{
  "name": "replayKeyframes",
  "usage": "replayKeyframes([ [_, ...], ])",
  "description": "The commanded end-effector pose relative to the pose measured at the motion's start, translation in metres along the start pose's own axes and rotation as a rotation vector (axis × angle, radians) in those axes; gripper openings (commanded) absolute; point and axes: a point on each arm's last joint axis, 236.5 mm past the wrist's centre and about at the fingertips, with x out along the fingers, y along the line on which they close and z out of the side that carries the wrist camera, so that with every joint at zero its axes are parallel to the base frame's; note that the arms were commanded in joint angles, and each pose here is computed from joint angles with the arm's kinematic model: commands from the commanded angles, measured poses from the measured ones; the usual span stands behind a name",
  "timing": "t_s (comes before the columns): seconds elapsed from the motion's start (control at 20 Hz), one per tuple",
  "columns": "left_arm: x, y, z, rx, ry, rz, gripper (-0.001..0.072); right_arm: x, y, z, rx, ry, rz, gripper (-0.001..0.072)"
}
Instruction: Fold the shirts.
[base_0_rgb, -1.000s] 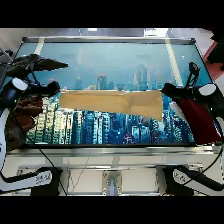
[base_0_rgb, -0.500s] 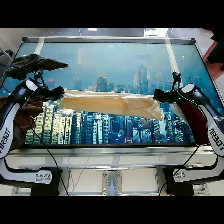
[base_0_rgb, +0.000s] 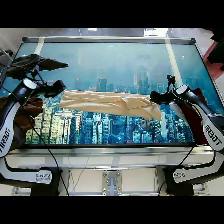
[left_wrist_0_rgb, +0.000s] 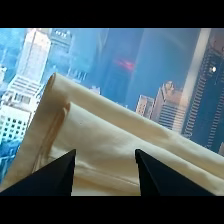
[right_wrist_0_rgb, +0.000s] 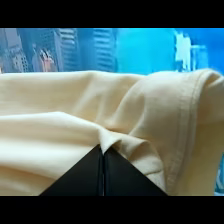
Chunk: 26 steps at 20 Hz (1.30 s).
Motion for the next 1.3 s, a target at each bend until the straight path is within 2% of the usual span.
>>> replayKeyframes([
  [0.0, -0.016, -0.026, 0.021, -0.007, -0.039, -0.063, 0.0446, -0.028, 0.011, 0.013, -0.058, -0.057, -0.008, 0.0070],
  [0.05, -0.026, -0.036, 0.030, 0.010, -0.055, -0.079, 0.0446, -0.047, 0.015, 0.024, -0.092, -0.112, -0.022, 0.0161],
  [0.15, -0.047, -0.056, 0.049, 0.040, -0.101, -0.111, 0.0446, -0.095, 0.021, 0.045, -0.127, -0.226, -0.037, 0.0488],
  [0.25, -0.063, -0.077, 0.063, 0.036, -0.128, -0.166, 0.0446, -0.130, 0.008, 0.053, -0.106, -0.276, -0.067, 0.0508],
  [0.4, -0.076, -0.109, 0.071, 0.008, -0.148, -0.288, 0.0446, -0.133, -0.030, 0.019, 0.020, -0.124, -0.054, 0.0509],
  [0.45, -0.079, -0.119, 0.072, 0.025, -0.156, -0.332, 0.0446, -0.127, -0.041, 0.005, 0.036, -0.055, -0.042, 0.0558],
  [0.55, -0.086, -0.138, 0.071, 0.081, -0.167, -0.412, 0.0446, -0.113, -0.055, -0.012, 0.077, 0.039, 0.002, 0.0622],
  [0.75, -0.100, -0.167, 0.068, 0.172, -0.191, -0.541, 0.0446, -0.074, -0.055, -0.024, 0.120, 0.125, 0.156, 0.0624],
  [0.95, -0.096, -0.192, 0.050, 0.353, -0.203, -0.563, 0.0446, -0.047, -0.053, -0.027, 0.122, 0.143, 0.242, 0.0624],
  [1.05, -0.092, -0.209, 0.036, 0.476, -0.213, -0.572, 0.0444, -0.037, -0.060, -0.031, 0.125, 0.153, 0.236, 0.0624],
  [1.25, -0.086, -0.236, 0.025, 0.556, -0.250, -0.571, 0.0444, -0.030, -0.074, -0.019, 0.119, 0.097, 0.189, 0.0624],
])
